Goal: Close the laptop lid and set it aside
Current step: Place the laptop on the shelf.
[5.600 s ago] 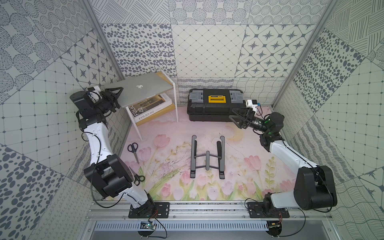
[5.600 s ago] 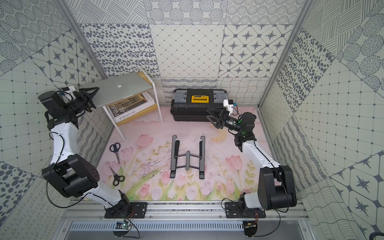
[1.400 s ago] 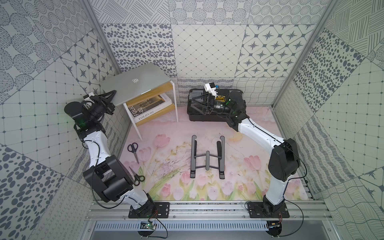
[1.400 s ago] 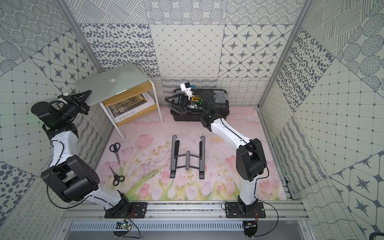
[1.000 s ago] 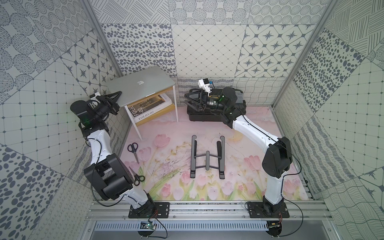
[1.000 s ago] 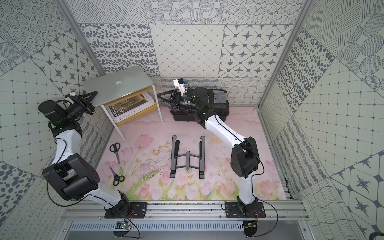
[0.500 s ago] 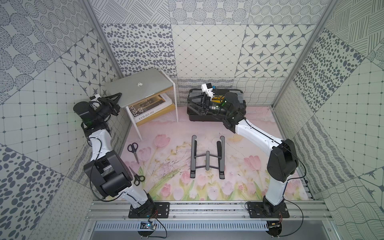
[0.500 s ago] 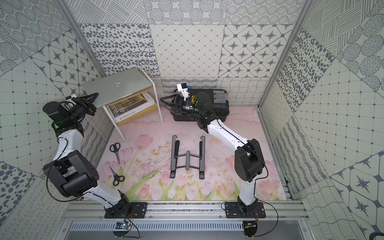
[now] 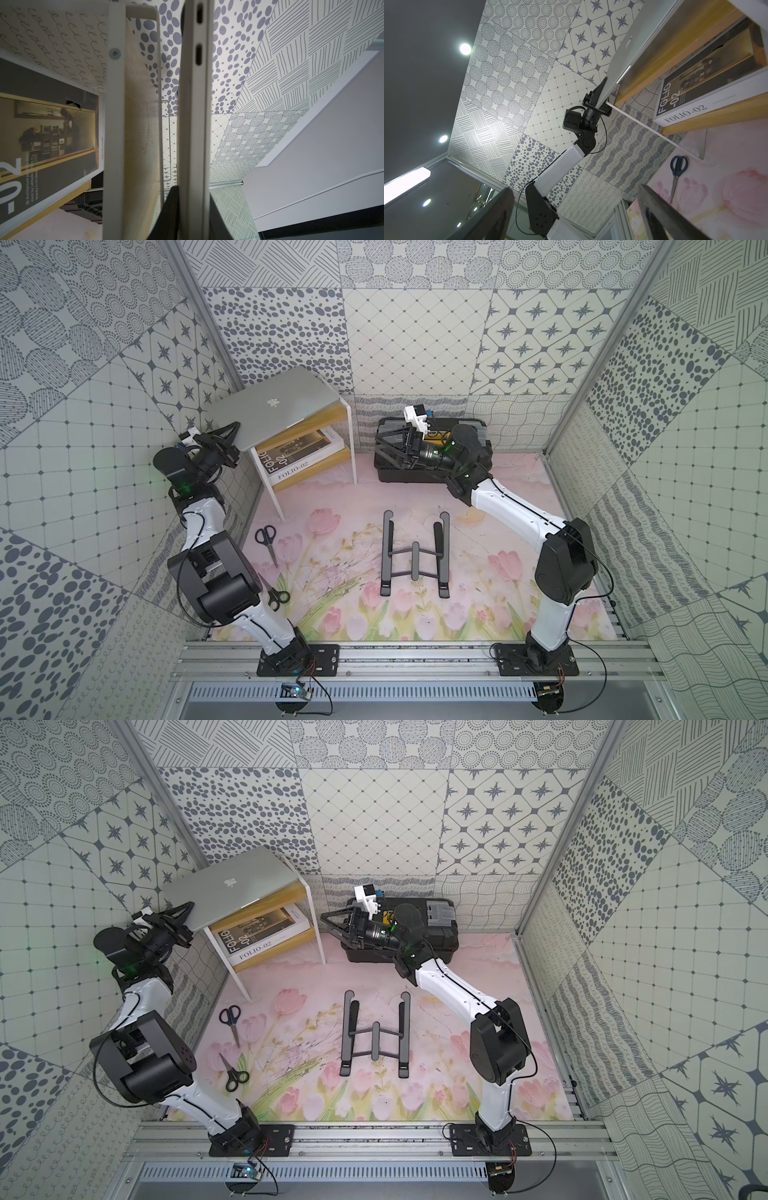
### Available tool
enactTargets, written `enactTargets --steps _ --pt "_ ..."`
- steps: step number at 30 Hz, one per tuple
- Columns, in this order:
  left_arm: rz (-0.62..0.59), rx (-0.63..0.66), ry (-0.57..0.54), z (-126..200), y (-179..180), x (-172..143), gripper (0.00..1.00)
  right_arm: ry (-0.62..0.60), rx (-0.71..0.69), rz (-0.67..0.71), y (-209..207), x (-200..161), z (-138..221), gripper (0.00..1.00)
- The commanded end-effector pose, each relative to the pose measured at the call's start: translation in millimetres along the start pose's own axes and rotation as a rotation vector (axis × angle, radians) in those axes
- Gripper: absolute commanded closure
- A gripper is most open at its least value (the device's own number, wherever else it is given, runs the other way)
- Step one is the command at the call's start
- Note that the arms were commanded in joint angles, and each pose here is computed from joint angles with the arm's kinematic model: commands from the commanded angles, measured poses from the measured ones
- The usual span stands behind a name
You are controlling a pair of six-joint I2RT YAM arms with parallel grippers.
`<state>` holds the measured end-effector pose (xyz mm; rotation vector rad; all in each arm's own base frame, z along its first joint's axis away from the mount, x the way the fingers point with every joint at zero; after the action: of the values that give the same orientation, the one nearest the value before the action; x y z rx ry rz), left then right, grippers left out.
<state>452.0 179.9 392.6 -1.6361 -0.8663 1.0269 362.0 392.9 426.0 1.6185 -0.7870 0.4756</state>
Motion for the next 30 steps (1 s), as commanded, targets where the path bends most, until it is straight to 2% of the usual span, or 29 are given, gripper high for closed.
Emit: enactTargets --steps 1,8,30 --pt "-0.081 -0.077 0.068 -2 -30 -29 1.0 -0.021 0.03 0.032 9 4 -2 0.03" --pt "-0.092 -0.06 0.072 -1 -37 -42 1.0 -0.019 0.032 0.029 10 3 -2 0.03" --pt "-0.127 0.06 -0.01 -4 -13 -32 1.0 -0.025 0.061 0.027 14 4 1 0.03"
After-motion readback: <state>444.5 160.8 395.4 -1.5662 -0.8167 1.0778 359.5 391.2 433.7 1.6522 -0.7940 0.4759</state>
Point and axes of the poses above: each gripper's point midway between its finger pads, its own z axis back along the fingers, its own y axis along the line the jaws close on, x = y × z, the point moved 1 cm from there along z, back along the fingers, and after that the axes turned 15 degrees about z, right-handed, at the moved point
